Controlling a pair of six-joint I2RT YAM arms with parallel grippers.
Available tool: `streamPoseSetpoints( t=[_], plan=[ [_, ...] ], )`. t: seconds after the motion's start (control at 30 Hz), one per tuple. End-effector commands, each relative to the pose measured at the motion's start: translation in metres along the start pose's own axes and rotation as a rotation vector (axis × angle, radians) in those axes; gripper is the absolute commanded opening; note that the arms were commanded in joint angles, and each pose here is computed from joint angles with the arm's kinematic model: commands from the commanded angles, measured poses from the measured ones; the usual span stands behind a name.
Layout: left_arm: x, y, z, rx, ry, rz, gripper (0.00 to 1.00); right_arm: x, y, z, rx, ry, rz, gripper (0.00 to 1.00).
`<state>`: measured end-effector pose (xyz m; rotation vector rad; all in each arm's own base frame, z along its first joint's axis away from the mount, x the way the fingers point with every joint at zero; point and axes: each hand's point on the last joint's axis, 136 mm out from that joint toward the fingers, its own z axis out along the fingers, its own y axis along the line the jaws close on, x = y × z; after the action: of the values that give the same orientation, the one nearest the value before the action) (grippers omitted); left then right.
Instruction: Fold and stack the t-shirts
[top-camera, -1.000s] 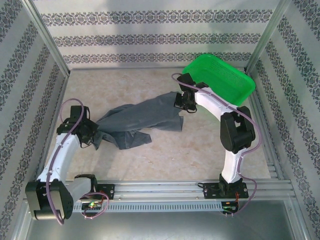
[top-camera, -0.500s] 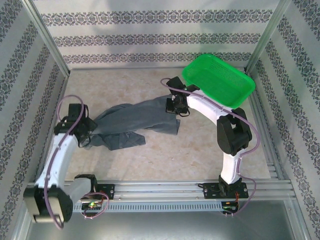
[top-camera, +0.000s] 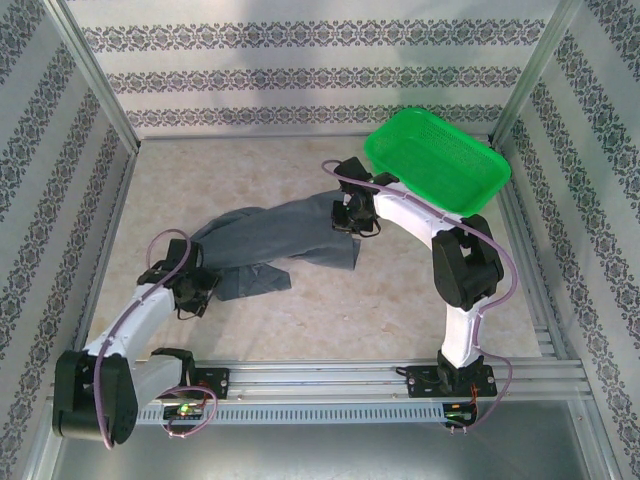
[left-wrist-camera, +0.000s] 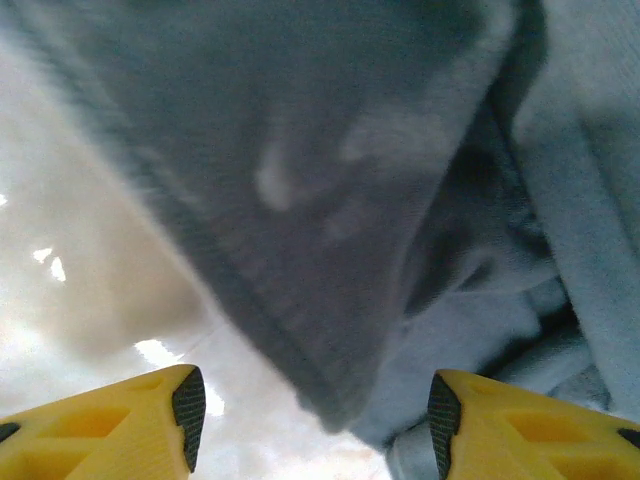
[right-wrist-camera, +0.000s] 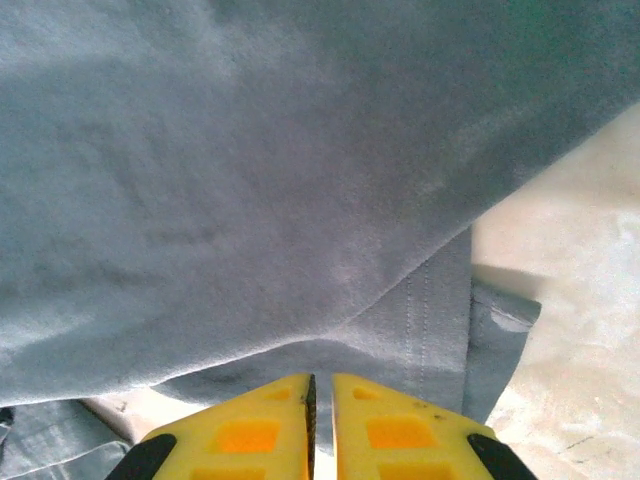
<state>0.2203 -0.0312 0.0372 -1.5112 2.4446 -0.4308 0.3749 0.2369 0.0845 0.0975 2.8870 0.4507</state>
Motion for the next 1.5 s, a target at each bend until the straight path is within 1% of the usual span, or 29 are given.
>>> streamPoseSetpoints(
  t=[0.0,0.13,0.27,0.37,0.53,0.57,0.6,0.63,0.67,0.77,0.8,0.9,1.07,1.17,1.23,1.3,1.37,1.43,1.47],
  plan=[
    [0.007,-0.019,0.007,0.044,0.021,0.023,0.59,0.006,-0.010,0.007,0.009,0.030,0.038,0.15],
    [0.012,-0.017,0.014,0.031,0.021,0.030,0.53,0.002,-0.015,0.007,0.008,0.026,0.055,0.15],
    [0.007,-0.011,0.016,-0.009,-0.006,0.045,0.45,-0.001,-0.014,0.006,0.004,0.023,0.059,0.16],
    [0.002,-0.011,0.018,-0.033,-0.026,0.079,0.42,-0.001,-0.012,0.007,-0.003,0.025,0.061,0.15],
    [0.001,-0.005,0.021,-0.073,-0.029,0.098,0.32,-0.001,-0.013,0.009,0.002,0.030,0.064,0.16],
    [0.000,-0.005,0.021,-0.078,-0.031,0.102,0.26,-0.001,-0.014,0.010,0.005,0.028,0.069,0.16],
    [0.000,-0.004,0.019,-0.082,-0.034,0.103,0.17,-0.002,-0.016,0.010,0.010,0.026,0.074,0.16],
    [-0.001,-0.004,0.015,-0.084,-0.042,0.110,0.05,-0.003,-0.018,0.010,0.013,0.022,0.083,0.17],
    [-0.003,-0.003,0.009,-0.085,-0.058,0.118,0.00,-0.005,-0.021,0.011,0.016,0.015,0.094,0.19],
    [-0.011,0.003,-0.014,-0.099,-0.119,0.153,0.00,-0.013,-0.033,0.014,0.037,-0.016,0.140,0.32],
    [-0.014,0.004,-0.020,-0.099,-0.138,0.167,0.00,-0.015,-0.035,0.016,0.043,-0.021,0.149,0.35],
    [-0.017,0.008,-0.033,-0.088,-0.168,0.193,0.00,-0.020,-0.041,0.027,0.079,-0.013,0.173,0.40],
    [-0.016,0.002,-0.034,-0.040,-0.160,0.182,0.00,-0.020,-0.052,0.045,0.153,0.016,0.208,0.48],
    [-0.017,0.000,-0.036,-0.031,-0.162,0.179,0.00,-0.025,-0.054,0.053,0.150,0.010,0.224,0.50],
    [-0.018,-0.002,-0.039,-0.025,-0.169,0.177,0.00,-0.032,-0.050,0.057,0.132,0.002,0.225,0.47],
    [-0.020,-0.002,-0.042,-0.020,-0.180,0.184,0.00,-0.040,-0.046,0.058,0.124,-0.007,0.217,0.38],
    [-0.022,-0.004,-0.047,-0.012,-0.192,0.192,0.00,-0.046,-0.044,0.055,0.120,-0.022,0.215,0.18],
    [-0.025,-0.006,-0.052,-0.007,-0.208,0.200,0.00,-0.053,-0.043,0.046,0.120,-0.055,0.212,0.01],
    [-0.027,-0.007,-0.056,-0.004,-0.218,0.203,0.00,-0.057,-0.042,0.037,0.120,-0.081,0.208,0.00]
  ],
)
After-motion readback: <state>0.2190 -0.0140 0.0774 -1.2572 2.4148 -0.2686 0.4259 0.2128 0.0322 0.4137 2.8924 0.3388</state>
